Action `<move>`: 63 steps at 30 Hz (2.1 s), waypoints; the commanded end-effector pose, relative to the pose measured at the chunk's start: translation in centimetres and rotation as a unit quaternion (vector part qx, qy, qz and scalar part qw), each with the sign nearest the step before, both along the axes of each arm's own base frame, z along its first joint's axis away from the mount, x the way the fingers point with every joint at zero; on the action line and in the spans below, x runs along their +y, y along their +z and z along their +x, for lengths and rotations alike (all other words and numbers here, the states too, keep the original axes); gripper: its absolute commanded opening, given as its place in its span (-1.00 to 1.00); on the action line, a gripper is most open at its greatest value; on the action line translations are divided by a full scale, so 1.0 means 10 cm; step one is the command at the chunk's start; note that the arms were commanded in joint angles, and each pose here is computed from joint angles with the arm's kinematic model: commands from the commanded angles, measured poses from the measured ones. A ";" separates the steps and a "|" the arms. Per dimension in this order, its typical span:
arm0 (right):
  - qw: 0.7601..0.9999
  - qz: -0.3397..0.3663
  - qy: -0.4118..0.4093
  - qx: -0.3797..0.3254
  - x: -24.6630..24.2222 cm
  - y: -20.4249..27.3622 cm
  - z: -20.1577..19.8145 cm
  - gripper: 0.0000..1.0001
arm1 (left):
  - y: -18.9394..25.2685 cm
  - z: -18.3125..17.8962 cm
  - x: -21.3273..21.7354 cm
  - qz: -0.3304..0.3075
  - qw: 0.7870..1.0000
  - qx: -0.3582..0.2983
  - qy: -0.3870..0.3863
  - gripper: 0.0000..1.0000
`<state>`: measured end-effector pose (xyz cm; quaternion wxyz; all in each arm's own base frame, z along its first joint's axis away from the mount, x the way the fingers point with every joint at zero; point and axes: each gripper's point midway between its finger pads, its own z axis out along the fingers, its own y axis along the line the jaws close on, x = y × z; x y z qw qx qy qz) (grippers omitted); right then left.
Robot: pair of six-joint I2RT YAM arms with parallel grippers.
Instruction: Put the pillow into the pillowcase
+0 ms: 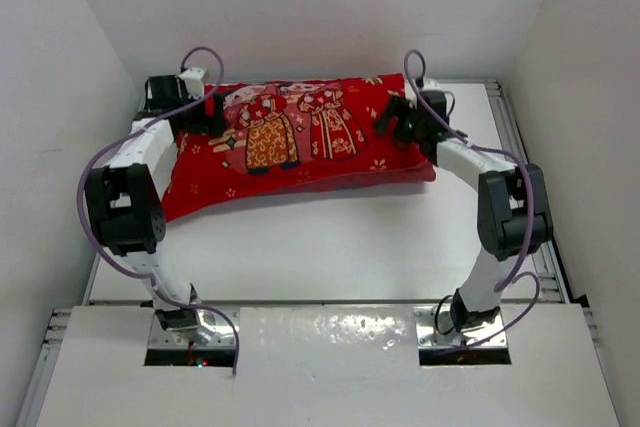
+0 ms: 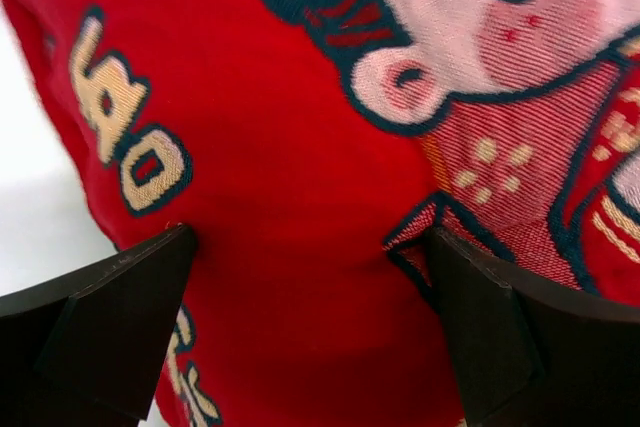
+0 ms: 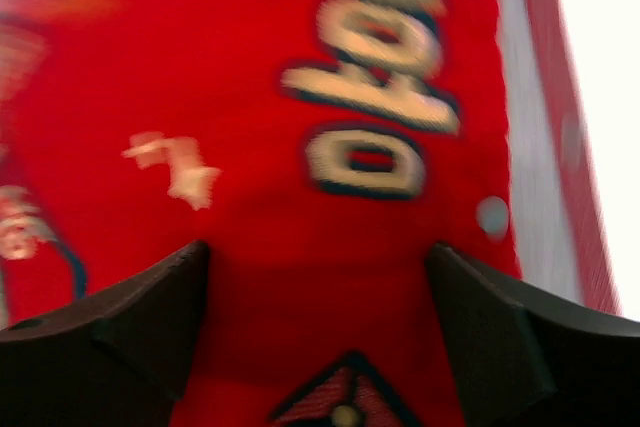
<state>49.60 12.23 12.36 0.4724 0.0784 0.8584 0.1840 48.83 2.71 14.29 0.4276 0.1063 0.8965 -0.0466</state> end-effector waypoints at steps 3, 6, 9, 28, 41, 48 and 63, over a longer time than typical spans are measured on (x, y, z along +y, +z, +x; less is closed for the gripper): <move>0.995 0.057 -0.050 0.061 -0.14 -0.57 -0.63 0.38 | -0.27 -0.31 0.08 0.043 0.999 0.020 -0.007 0.99; 0.992 0.086 -0.085 0.046 -0.25 -0.58 -0.90 -0.05 | -0.30 -0.46 -0.06 0.041 0.999 0.021 -0.028 0.99; 0.990 0.096 -0.098 0.034 -0.33 -0.52 -1.06 -0.13 | -0.26 -0.52 -0.12 0.033 0.999 0.015 -0.027 0.99; 0.979 -0.031 -0.199 -0.038 -1.60 1.02 -1.21 0.98 | 1.84 -0.50 0.89 0.080 0.976 -0.136 0.153 0.99; 0.963 -0.048 -0.265 -0.004 -2.06 1.18 -1.88 0.98 | 2.10 -1.62 1.75 0.150 0.937 -0.127 0.288 0.99; 0.973 -0.016 -0.230 -0.022 -1.86 1.25 -1.92 0.98 | 2.15 -1.84 1.68 0.143 0.938 -0.133 0.287 0.99; 0.961 -0.067 -0.258 -0.066 -1.93 1.52 -2.03 0.98 | 2.39 -1.98 1.59 0.147 0.935 -0.156 0.282 0.99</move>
